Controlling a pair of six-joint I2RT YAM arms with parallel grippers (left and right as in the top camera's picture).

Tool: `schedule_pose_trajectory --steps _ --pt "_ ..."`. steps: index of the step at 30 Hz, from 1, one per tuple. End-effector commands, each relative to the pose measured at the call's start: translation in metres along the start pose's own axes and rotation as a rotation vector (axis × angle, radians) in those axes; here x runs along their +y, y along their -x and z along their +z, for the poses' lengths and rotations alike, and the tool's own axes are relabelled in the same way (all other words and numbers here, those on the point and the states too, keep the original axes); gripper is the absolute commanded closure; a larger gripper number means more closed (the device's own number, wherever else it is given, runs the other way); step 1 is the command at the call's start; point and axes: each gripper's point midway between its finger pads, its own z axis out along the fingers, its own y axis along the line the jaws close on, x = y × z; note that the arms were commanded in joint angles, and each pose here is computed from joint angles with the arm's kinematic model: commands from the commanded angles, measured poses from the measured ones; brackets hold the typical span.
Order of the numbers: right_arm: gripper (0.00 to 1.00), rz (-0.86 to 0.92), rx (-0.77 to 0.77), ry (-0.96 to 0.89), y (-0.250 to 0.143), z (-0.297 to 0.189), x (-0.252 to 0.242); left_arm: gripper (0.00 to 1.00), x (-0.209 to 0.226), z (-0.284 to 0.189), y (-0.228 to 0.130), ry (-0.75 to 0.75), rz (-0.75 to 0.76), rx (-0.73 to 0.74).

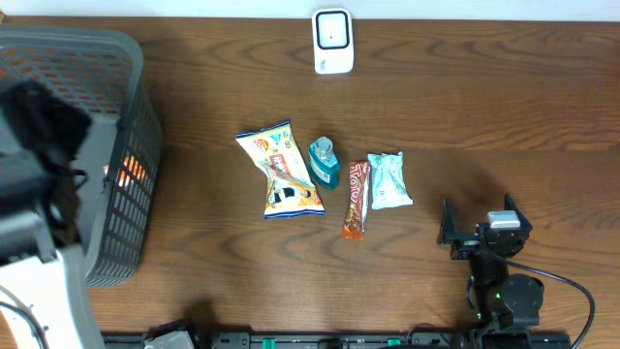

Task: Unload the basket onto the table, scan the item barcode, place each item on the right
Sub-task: 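Reach the left gripper into the basket toward the orange tissue pack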

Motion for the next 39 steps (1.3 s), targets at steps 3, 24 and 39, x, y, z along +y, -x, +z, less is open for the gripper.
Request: schedule_pose_trajectory --steps 3,24,39 --pt "0.01 0.003 0.000 -0.001 -0.001 0.000 0.000 0.17 0.039 0.063 -0.025 0.153 -0.331 0.217" --pt "0.01 0.002 0.000 -0.001 -0.001 0.000 0.000 0.02 0.086 0.217 -0.178 0.585 -0.558 0.737" --pt "0.01 0.002 0.000 -0.001 -0.001 0.000 0.000 0.03 0.079 0.240 -0.208 0.574 -0.530 0.798"
